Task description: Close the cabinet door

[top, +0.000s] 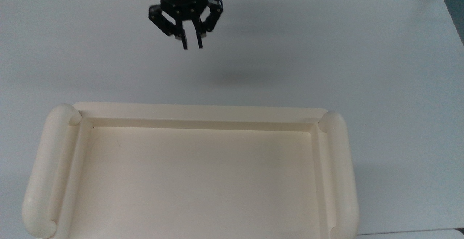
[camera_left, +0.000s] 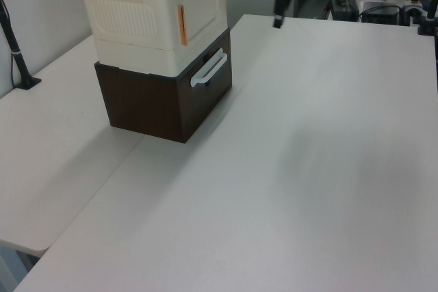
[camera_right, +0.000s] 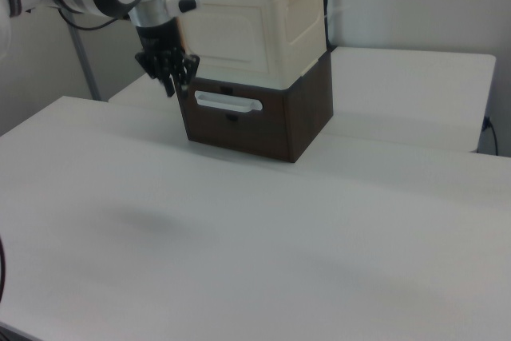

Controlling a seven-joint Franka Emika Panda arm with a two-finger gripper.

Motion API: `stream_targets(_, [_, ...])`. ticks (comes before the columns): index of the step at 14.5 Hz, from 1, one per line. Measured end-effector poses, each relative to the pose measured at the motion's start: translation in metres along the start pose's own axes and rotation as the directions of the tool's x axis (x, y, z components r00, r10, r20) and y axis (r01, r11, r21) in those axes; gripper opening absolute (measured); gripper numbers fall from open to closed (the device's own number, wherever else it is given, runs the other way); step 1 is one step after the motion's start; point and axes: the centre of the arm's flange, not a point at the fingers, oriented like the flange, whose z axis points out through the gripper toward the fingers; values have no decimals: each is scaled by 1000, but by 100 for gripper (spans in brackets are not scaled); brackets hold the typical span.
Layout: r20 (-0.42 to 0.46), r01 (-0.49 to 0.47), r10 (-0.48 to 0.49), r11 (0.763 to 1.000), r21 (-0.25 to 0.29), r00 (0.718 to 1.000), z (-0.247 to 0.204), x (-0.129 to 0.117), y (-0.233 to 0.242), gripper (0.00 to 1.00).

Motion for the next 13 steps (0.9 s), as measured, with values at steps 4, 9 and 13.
stream_targets(4, [139, -189, 187, 982, 2, 973, -7, -41, 51, 74])
stream_targets(9, [134, -314, 323, 946, -86, 937, -24, -54, 60, 100])
stream_targets(13, [124, -317, 331, 941, -119, 936, -28, -55, 63, 100])
